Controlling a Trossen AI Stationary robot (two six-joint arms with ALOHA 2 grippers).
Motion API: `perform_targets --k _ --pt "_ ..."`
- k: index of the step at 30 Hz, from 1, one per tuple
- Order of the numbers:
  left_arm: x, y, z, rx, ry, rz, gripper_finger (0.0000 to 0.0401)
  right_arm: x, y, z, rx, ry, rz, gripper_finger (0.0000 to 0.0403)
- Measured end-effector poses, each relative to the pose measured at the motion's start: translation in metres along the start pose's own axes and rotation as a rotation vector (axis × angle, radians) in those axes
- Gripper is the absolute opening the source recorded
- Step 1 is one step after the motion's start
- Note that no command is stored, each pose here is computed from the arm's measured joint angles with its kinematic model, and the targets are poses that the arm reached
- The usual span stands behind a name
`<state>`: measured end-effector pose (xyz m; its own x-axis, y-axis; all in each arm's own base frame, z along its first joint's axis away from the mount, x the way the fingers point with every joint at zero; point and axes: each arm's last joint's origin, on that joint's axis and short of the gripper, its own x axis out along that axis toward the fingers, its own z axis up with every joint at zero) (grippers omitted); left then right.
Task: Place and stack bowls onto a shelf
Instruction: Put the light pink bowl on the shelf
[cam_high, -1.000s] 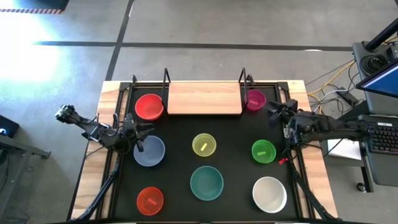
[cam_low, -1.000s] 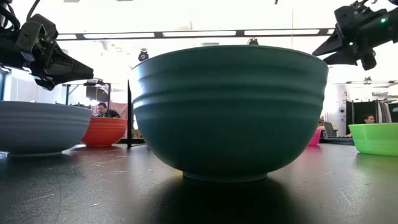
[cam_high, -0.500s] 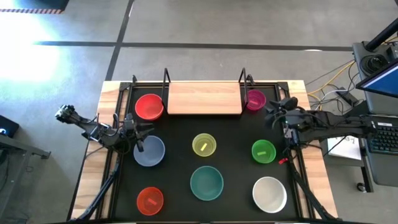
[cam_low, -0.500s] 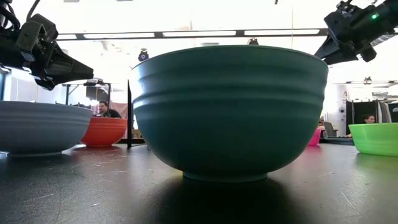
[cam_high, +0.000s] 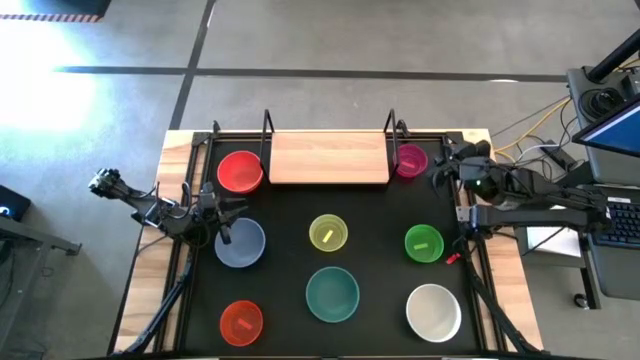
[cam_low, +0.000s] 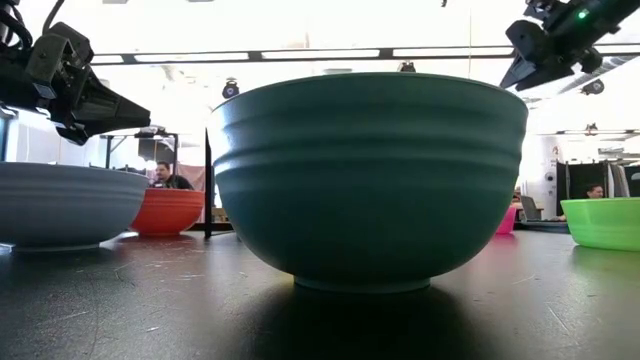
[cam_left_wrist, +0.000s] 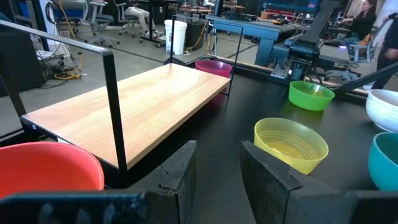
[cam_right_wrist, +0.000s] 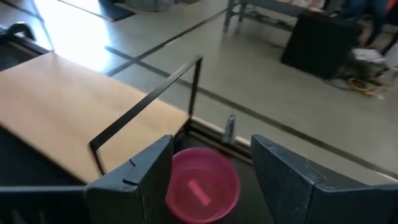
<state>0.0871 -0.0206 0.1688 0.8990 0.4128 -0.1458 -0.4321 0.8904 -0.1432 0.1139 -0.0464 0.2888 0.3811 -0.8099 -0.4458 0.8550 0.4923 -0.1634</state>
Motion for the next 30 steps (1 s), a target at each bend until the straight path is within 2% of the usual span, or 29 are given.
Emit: perform_targets --k 15,19,21,26,30 --pt "0.0 0.0 0.0 0.0 0.0 0.0 0.0104 0.025 -0.019 0.039 -0.102 0.079 -0.228 0.0206" --pt "0.0 0.0 0.0 0.0 0.0 0.0 0.0104 0.036 -0.026 0.051 -0.085 0.118 -0.28 0.0206" --pt "0.0 0.0 0.0 0.0 0.0 0.0 0.0104 0.042 -0.028 0.054 -0.072 0.16 -0.249 0.0206" --pt "0.0 0.0 0.0 0.0 0.0 0.0 0.0104 0.06 -0.031 0.054 -0.038 0.358 -0.082 0.0205" --pt "0.0 0.0 0.0 0.0 0.0 0.0 0.0104 0.077 -0.029 0.043 -0.044 0.556 0.005 0.0206"
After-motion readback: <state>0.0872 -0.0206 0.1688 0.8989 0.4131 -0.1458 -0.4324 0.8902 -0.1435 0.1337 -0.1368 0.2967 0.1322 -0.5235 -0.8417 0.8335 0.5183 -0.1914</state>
